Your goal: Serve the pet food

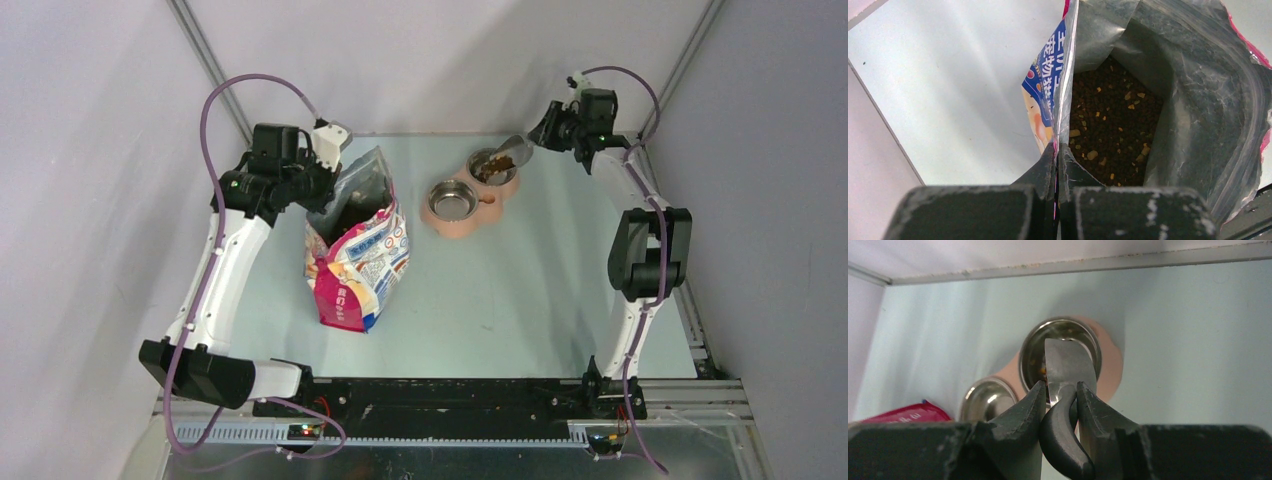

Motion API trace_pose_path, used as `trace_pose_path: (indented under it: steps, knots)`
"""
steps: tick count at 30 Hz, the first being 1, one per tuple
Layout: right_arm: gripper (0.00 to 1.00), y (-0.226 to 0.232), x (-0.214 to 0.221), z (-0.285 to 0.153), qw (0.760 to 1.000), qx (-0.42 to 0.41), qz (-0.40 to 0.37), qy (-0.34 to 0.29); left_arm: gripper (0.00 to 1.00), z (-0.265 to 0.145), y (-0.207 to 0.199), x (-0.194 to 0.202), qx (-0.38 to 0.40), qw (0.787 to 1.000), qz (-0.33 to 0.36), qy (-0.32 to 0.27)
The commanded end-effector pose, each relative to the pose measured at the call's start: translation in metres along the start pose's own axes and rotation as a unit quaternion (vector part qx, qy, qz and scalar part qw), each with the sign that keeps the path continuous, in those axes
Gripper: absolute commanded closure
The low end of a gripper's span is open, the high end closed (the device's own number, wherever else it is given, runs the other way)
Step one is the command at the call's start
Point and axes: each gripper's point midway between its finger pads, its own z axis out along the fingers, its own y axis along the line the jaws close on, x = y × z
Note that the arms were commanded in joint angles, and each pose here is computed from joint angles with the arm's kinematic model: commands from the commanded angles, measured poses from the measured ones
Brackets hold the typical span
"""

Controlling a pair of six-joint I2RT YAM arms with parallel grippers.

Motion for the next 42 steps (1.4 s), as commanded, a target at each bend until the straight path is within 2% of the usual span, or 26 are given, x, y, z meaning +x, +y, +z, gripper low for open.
trace_pose_path:
  steps: [1,8,17,18,21,23,26,36,42]
  knots:
    - [1.00,0.010,-0.035,-0.011,0.994,0.017,-0.101,-0.049,1.00,-0.013,-0.004,0.003,0.006,1.000,0.006,-0.002]
    - [1.00,0.038,-0.045,-0.032,0.970,0.007,-0.221,-0.100,1.00,-0.014,-0.006,-0.002,0.009,1.000,0.004,-0.013]
    - [1.00,0.083,-0.070,-0.085,0.972,-0.026,-0.197,-0.129,0.99,-0.011,-0.018,-0.001,0.036,0.999,-0.023,-0.014]
    - [1.00,0.087,-0.072,-0.090,0.972,-0.030,-0.195,-0.131,0.97,-0.011,-0.018,-0.002,0.036,0.999,-0.029,-0.016]
    - [1.00,0.111,-0.076,-0.119,0.975,-0.057,-0.178,-0.124,0.70,-0.013,-0.013,-0.011,0.020,0.998,-0.047,-0.034]
    - [1.00,0.127,-0.078,-0.138,0.976,-0.076,-0.168,-0.120,0.58,-0.017,-0.012,-0.017,0.011,0.997,-0.058,-0.052]
    - [1.00,0.158,-0.079,-0.173,0.972,-0.110,-0.171,-0.120,0.46,-0.027,-0.011,-0.023,0.000,0.995,-0.073,-0.072]
    - [1.00,0.286,-0.051,-0.258,0.936,-0.242,-0.223,-0.122,0.40,-0.049,0.007,0.005,-0.088,0.987,-0.114,-0.071]
    - [1.00,0.346,-0.029,-0.276,0.902,-0.308,-0.273,-0.130,0.38,-0.047,0.005,0.015,-0.092,0.979,-0.162,-0.082]
